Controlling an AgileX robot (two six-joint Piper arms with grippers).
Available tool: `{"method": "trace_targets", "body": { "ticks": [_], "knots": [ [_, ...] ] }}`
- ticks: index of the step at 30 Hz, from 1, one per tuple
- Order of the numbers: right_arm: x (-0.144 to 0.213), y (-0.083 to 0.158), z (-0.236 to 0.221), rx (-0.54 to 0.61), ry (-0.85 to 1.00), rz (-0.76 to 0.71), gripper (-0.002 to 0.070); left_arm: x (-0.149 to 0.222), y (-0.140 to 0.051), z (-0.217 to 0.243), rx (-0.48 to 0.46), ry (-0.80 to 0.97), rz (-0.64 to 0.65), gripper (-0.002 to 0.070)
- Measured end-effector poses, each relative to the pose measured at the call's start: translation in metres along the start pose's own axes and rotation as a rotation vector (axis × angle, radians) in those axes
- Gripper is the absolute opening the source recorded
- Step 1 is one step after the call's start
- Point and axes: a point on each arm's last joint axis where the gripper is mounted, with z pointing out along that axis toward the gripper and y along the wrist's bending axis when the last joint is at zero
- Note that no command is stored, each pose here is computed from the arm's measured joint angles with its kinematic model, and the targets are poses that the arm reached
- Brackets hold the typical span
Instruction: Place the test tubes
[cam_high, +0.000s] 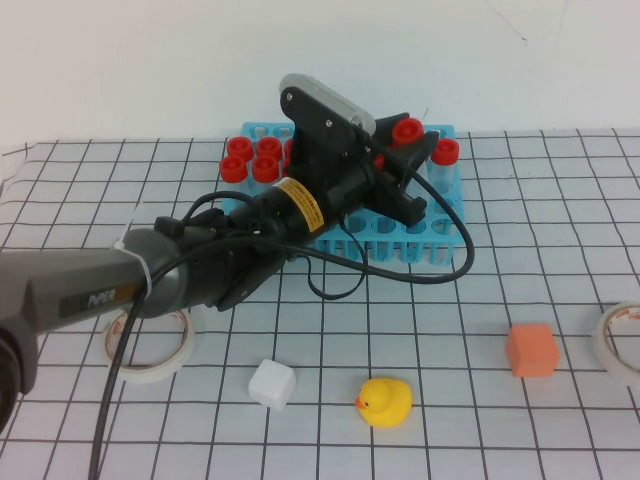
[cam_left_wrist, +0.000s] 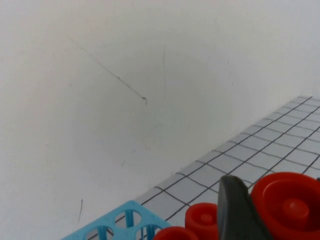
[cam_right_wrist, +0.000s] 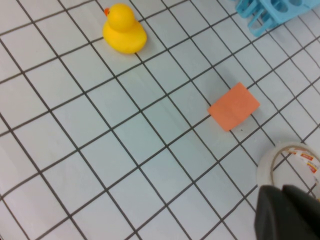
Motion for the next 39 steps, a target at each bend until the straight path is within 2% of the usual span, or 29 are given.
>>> {"method": "trace_targets", "body": {
  "ticks": [5, 17, 39],
  "knots": [
    [0.001, 0.0, 0.0, 0.001, 0.012, 0.002, -0.0001, 0.004, 0.001, 0.0, -0.013, 0.031, -0.001, 0.026],
    [0.001, 0.0, 0.0, 0.001, 0.014, 0.006, -0.0001, 0.003, 0.001, 0.0, -0.008, 0.023, 0.103, 0.026],
    [0.001, 0.0, 0.0, 0.004, 0.015, 0.009, -0.0001, 0.024, 0.008, 0.015, -0.015, 0.078, 0.066, 0.026]
  ]
}}
